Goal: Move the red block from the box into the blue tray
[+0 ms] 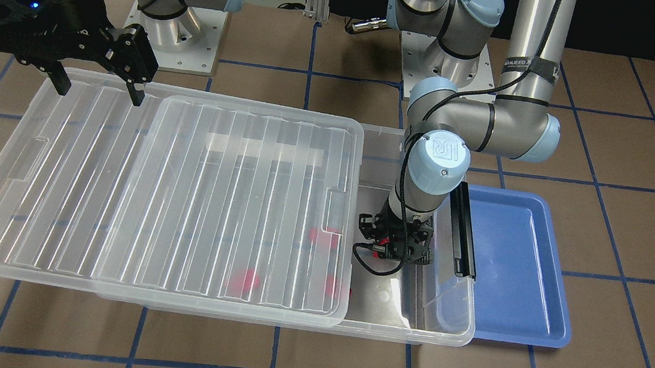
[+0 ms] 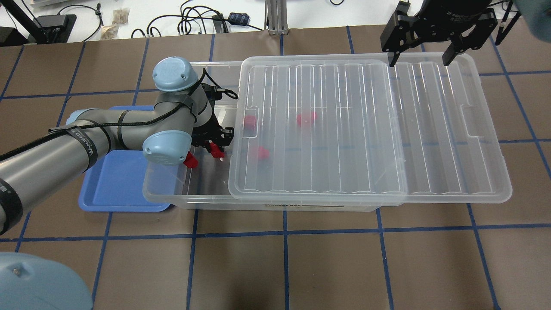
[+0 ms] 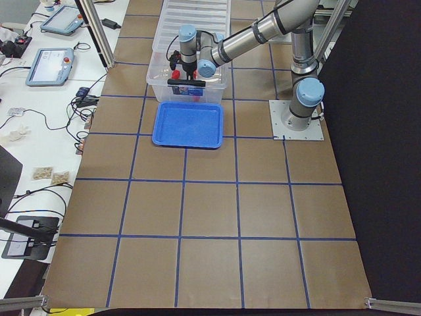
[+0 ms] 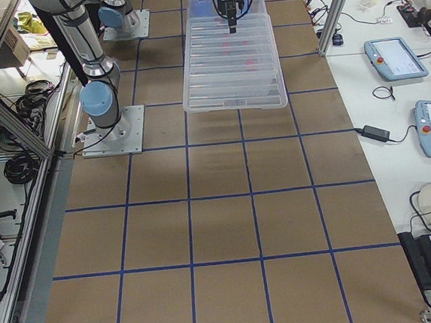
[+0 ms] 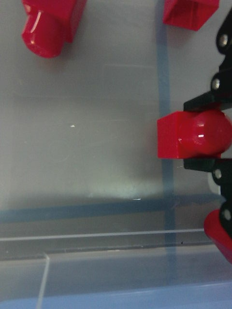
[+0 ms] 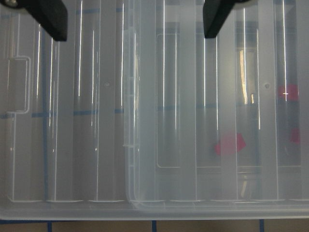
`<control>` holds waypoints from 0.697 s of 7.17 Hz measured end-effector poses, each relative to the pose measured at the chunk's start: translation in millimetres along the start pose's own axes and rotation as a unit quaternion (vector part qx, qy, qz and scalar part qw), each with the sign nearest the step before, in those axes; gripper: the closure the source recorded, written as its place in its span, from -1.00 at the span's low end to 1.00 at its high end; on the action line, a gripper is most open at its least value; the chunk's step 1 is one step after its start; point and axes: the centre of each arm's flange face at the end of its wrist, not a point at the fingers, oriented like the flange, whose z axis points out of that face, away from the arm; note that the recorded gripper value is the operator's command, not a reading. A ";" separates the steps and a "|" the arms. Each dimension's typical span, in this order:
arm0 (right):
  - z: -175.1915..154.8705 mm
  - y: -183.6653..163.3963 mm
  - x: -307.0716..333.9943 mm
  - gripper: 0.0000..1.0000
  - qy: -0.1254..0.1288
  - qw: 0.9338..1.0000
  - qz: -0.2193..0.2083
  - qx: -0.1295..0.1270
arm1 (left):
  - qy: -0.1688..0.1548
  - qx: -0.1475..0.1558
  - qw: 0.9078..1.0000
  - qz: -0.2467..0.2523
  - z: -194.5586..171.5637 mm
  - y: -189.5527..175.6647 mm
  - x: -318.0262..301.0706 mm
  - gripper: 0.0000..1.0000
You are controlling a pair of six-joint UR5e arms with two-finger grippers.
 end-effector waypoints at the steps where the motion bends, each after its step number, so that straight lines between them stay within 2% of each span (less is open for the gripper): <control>1: 0.2 0.0 0.0 -1.00 0.000 1.000 0.000 0.000 | 0.000 0.002 1.000 -0.001 -1.2 -0.7 0.1 1.00; 5: 1.8 0.4 0.1 -1.00 0.000 1.000 0.000 -0.002 | -0.003 0.020 1.000 -0.002 -30.8 -2.4 -2.7 1.00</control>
